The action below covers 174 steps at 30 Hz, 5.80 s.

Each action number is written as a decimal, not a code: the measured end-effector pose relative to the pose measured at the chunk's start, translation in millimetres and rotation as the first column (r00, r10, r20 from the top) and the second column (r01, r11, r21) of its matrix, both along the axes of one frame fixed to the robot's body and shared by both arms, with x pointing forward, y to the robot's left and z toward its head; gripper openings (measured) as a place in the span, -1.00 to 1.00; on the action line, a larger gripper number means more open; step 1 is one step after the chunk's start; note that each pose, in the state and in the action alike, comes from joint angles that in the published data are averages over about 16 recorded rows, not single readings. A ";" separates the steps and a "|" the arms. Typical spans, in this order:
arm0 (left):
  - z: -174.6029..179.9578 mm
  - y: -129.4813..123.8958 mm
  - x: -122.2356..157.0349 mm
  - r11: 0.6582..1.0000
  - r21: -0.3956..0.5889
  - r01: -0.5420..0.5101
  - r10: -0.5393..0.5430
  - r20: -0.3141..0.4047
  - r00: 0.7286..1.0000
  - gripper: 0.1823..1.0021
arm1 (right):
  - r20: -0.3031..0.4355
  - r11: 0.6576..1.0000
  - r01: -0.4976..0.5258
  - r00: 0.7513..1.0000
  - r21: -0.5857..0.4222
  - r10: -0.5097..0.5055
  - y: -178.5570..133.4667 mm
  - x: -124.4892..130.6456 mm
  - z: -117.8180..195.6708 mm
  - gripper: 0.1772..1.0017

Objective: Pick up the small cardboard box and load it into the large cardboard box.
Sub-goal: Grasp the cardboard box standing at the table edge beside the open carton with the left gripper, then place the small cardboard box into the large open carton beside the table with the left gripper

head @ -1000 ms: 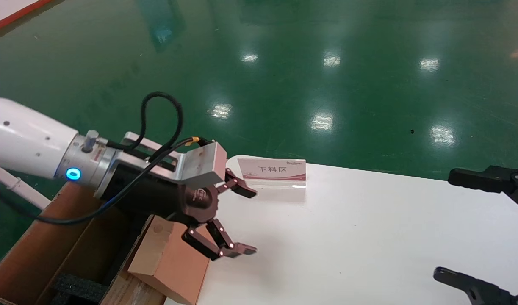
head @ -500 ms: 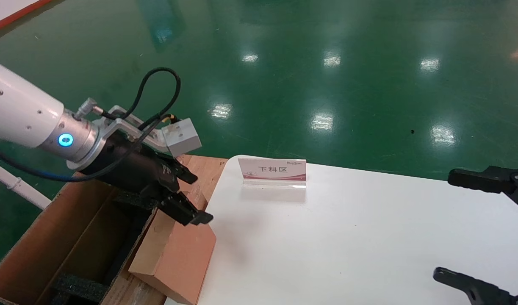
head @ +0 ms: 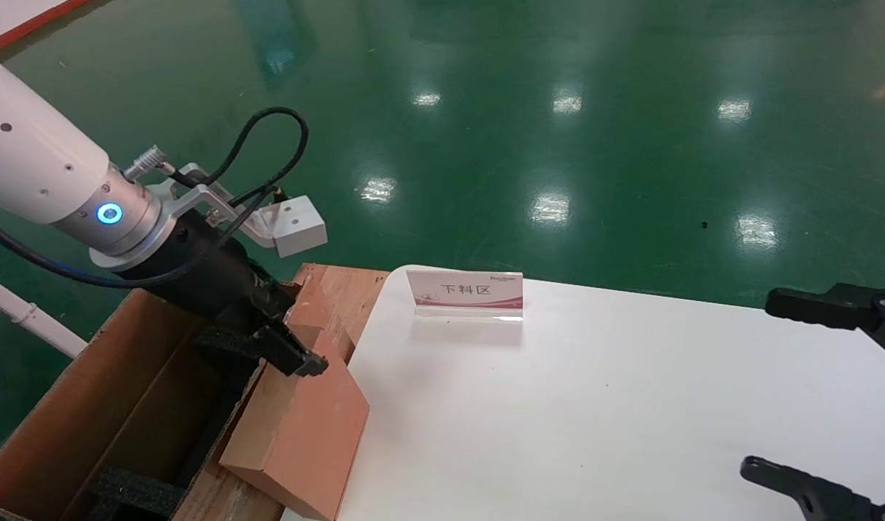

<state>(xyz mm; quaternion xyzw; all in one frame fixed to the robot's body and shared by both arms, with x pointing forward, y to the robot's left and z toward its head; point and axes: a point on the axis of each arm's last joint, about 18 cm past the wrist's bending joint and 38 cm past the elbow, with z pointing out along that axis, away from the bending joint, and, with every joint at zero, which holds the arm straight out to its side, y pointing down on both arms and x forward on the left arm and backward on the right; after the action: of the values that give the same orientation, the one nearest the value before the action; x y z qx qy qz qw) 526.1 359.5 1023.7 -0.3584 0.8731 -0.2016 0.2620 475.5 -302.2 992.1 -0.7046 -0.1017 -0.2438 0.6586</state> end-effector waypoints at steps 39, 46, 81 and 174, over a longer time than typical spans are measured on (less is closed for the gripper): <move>-41.4 12.4 0.3 0.990 0.072 -0.123 0.133 -0.152 0.979 1.00 | 0.000 1.000 0.000 1.000 0.000 0.000 0.0 0.0 0.0 1.00; -45.1 13.4 2.5 0.988 0.093 -0.121 0.135 -0.153 0.979 1.00 | 0.000 1.000 0.000 1.000 0.000 0.000 -0.1 0.1 0.0 1.00; -43.8 13.4 2.1 0.989 0.083 -0.124 0.136 -0.152 0.979 0.23 | 0.000 1.000 0.000 1.000 0.001 0.000 -0.1 0.1 0.0 0.08; 8.4 187.7 -38.0 0.794 0.085 -0.601 0.606 -0.054 0.793 -0.69 | 0.000 1.000 0.000 1.000 0.001 0.000 -0.2 0.2 0.0 0.10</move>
<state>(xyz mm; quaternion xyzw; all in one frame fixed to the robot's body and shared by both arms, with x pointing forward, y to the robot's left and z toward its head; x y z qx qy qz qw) 488.1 547.2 1032.1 -0.6173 0.7287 -0.0654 0.2893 475.7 -302.4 992.2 -0.7044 -0.1014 -0.2438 0.6588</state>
